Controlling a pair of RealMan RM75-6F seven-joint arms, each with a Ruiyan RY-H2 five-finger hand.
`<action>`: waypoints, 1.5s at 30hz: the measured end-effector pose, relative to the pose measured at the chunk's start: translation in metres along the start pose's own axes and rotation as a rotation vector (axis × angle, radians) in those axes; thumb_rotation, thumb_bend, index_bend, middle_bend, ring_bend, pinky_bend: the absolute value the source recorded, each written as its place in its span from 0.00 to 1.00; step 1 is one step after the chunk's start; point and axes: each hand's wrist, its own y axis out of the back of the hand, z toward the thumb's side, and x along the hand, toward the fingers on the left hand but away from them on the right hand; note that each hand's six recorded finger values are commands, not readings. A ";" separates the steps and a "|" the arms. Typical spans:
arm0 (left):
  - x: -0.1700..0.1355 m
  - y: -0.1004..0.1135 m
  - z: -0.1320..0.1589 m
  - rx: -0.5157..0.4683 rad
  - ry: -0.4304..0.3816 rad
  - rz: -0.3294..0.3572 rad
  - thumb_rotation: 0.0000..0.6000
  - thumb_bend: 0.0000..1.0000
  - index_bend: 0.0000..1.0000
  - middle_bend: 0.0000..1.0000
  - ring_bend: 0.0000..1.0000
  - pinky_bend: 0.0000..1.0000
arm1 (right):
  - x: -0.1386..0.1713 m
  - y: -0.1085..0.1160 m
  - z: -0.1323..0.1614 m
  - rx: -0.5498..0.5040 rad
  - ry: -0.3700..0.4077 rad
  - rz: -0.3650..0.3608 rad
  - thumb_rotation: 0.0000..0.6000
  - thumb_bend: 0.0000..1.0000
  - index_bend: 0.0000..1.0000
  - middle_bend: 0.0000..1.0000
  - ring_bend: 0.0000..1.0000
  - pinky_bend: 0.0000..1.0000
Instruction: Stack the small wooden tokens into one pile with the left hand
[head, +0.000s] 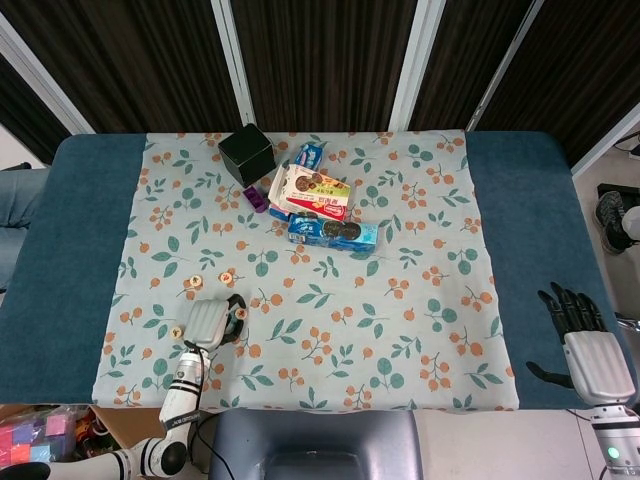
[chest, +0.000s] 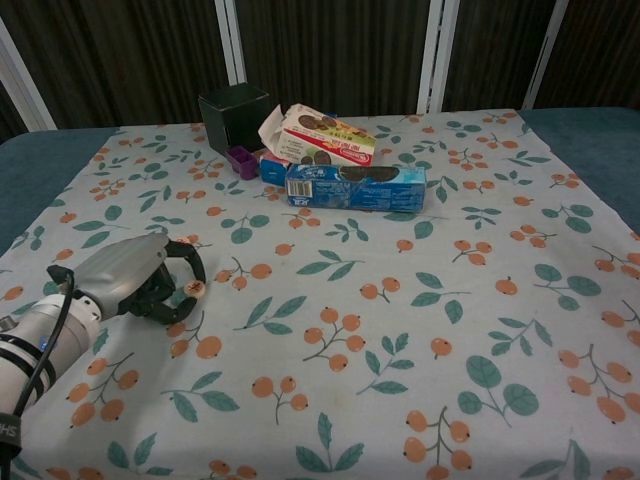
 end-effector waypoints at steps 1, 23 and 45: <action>0.000 0.001 0.001 -0.003 -0.002 0.004 1.00 0.43 0.49 1.00 1.00 1.00 | 0.000 0.000 0.000 0.000 0.000 0.000 1.00 0.15 0.00 0.00 0.00 0.00; -0.042 0.063 -0.068 -0.031 0.098 0.070 1.00 0.43 0.49 1.00 1.00 1.00 | -0.001 -0.006 0.004 0.016 0.007 0.020 1.00 0.15 0.00 0.00 0.00 0.00; -0.070 0.054 -0.102 -0.071 0.129 0.053 1.00 0.43 0.49 1.00 1.00 1.00 | -0.001 -0.009 0.006 0.022 0.010 0.035 1.00 0.15 0.00 0.00 0.00 0.00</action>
